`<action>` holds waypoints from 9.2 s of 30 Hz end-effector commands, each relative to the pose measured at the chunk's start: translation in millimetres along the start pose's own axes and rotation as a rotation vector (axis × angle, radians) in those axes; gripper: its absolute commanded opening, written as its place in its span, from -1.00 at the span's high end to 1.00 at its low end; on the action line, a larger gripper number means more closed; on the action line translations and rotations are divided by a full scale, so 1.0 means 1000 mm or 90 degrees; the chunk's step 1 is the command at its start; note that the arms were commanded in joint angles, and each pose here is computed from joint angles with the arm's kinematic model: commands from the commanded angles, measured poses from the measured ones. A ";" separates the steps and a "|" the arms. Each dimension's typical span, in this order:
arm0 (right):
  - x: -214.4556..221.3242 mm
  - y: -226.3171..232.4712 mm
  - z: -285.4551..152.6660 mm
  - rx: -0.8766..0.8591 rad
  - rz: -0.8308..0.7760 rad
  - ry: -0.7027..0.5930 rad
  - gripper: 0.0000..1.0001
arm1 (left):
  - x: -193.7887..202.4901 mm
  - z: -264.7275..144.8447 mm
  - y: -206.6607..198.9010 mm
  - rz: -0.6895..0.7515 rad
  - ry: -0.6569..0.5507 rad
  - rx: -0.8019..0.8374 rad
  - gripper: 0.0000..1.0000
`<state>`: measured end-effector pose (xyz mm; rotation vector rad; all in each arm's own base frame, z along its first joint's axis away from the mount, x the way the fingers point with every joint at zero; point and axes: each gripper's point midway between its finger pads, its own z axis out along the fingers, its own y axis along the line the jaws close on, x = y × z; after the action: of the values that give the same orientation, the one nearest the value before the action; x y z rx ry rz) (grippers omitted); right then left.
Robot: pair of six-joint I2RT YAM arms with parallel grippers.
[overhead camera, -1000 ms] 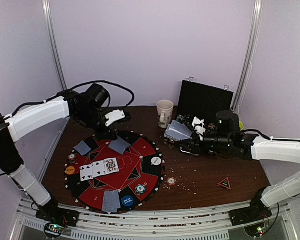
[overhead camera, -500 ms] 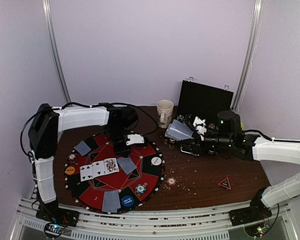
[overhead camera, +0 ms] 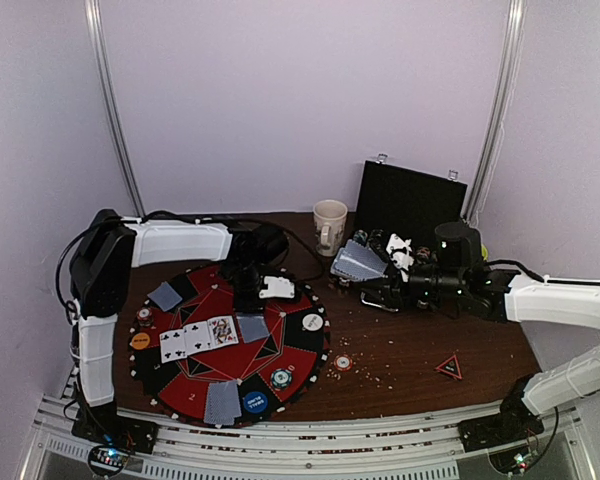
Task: Distribute texas hold em gaming equipment
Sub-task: Distribute the poker card in the community card area, then pick up the poker card from the face-down deck piles, then distribute the poker card in the community card area, then place the poker card at the center of the board.
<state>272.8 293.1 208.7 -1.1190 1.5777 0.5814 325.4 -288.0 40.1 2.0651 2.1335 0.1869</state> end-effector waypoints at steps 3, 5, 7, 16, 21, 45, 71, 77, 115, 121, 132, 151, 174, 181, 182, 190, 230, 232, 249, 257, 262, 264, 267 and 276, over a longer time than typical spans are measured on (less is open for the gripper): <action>-0.007 -0.004 -0.004 0.015 -0.005 -0.016 0.04 | -0.001 0.007 0.016 0.036 0.000 -0.053 1.00; -0.006 -0.004 -0.005 0.017 -0.005 -0.015 0.04 | 0.001 0.011 0.014 0.039 0.005 -0.048 1.00; -0.006 -0.004 -0.006 0.019 -0.006 -0.015 0.04 | 0.006 0.014 0.011 0.044 0.017 -0.044 1.00; -0.006 -0.003 -0.007 0.019 -0.004 -0.015 0.04 | 0.024 0.021 0.005 0.040 0.048 -0.038 1.00; -0.006 -0.003 -0.006 0.018 -0.003 -0.015 0.04 | 0.016 0.017 0.012 0.019 0.019 -0.044 1.00; -0.005 -0.004 -0.007 0.021 -0.004 -0.014 0.04 | 0.008 0.010 0.024 -0.041 0.000 -0.049 0.55; -0.009 -0.002 0.002 -0.003 -0.008 -0.016 0.04 | -0.128 -0.275 0.036 -0.245 -0.779 0.088 -0.96; -0.010 -0.001 0.004 -0.009 -0.001 -0.019 0.04 | -0.158 -0.254 0.037 -0.282 -0.726 0.022 -0.96; -0.011 -0.003 0.004 -0.001 -0.001 -0.019 0.03 | -0.180 -0.230 0.023 -0.223 -0.663 -0.009 0.58; -0.009 -0.003 0.004 -0.001 0.002 -0.018 0.03 | -0.176 -0.238 0.018 -0.213 -0.672 -0.004 1.00; -0.007 -0.003 0.003 0.005 0.007 -0.019 0.03 | -0.168 -0.262 0.000 -0.159 -0.706 0.014 1.00; -0.006 -0.004 -0.001 0.011 -0.006 -0.011 0.04 | 0.003 -0.188 0.041 -0.159 -0.349 -0.101 1.00; -0.004 -0.006 -0.007 0.029 -0.010 -0.003 0.03 | -0.044 -0.027 0.016 -0.049 -0.202 0.131 1.00; -0.005 -0.007 -0.005 0.027 -0.008 -0.003 0.03 | -0.045 -0.004 0.021 -0.020 -0.164 0.099 1.00; -0.006 -0.007 -0.005 0.027 -0.008 -0.003 0.03 | -0.043 -0.001 0.023 -0.018 -0.157 0.091 1.00; -0.005 -0.007 -0.006 0.028 -0.006 -0.003 0.04 | -0.047 0.007 0.041 -0.021 -0.160 0.032 1.00; -0.006 -0.007 -0.008 0.031 -0.008 -0.002 0.03 | -0.046 -0.002 0.060 -0.103 -0.147 0.005 0.36; -0.007 -0.007 -0.009 0.032 -0.009 -0.004 0.03 | -0.045 -0.010 0.069 -0.124 -0.156 -0.007 0.36; 0.042 0.003 -0.008 0.018 0.001 0.098 0.03 | 0.046 -0.164 0.147 -0.523 -0.398 -0.236 -0.42; 0.107 0.027 -0.013 -0.029 0.009 0.219 0.02 | 0.069 -0.207 0.131 -0.541 -0.435 -0.294 -0.46; 0.149 0.043 -0.035 -0.049 -0.002 0.303 -0.01 | 0.081 -0.227 0.123 -0.532 -0.439 -0.329 -0.48; 0.158 0.047 -0.041 -0.049 -0.007 0.309 -0.03 | 0.084 -0.233 0.121 -0.528 -0.442 -0.341 -0.50; 0.171 0.049 -0.042 -0.046 -0.012 0.322 -0.03 | 0.086 -0.238 0.118 -0.516 -0.448 -0.351 -0.51; 0.209 0.058 -0.039 -0.086 0.005 0.414 -0.04 | 0.095 -0.253 0.122 -0.501 -0.441 -0.403 -0.52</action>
<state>203.6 213.6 22.1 -1.4647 2.0922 0.3737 387.1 -186.5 291.3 0.7271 1.9726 -0.0257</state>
